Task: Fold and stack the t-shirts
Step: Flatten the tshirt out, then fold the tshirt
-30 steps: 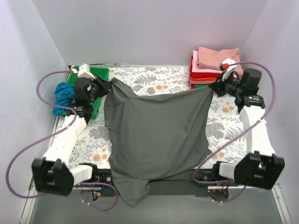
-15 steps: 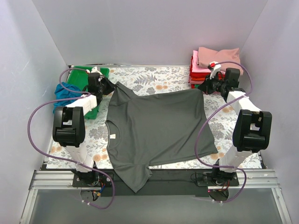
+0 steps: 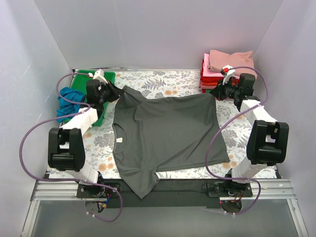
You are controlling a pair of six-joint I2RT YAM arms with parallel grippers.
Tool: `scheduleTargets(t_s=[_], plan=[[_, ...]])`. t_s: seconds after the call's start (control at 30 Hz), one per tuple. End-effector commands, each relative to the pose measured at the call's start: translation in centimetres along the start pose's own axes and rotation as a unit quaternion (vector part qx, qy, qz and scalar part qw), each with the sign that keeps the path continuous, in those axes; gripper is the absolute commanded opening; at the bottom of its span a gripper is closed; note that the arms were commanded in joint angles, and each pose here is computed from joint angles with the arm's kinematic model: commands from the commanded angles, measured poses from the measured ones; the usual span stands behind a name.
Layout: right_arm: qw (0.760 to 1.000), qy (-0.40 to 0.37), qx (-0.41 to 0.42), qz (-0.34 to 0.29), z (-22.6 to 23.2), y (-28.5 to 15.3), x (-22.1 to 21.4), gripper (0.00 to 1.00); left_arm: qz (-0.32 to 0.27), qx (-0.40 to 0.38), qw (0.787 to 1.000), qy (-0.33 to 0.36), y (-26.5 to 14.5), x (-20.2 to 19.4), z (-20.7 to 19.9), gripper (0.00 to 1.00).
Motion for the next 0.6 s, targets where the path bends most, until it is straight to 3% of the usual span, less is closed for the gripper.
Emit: scheduleTargets(t_s=[0.0, 0.57], plan=[[1.0, -0.016, -0.008, -0.012, 0.1, -0.5, 0.2, 0.01, -0.012, -0.029, 0.999, 0.025, -2.7, 0.5, -1.7, 0.0], [1.0, 0.015, -0.014, 0.002, -0.3, -2.1, -2.7, 0.01, 0.045, -0.055, 0.997, 0.018, -6.7, -3.6, -2.2, 0.0]])
Point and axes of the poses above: each gripper's point midway between its finger pads, its own y axis out along the fingers, its own z axis along the line the jaws close on, x = y × z, the point moved 2 cm from there along -y, back along the fingers, and after that the axes turned 8 degrees about -y, right-handed, at the moved point
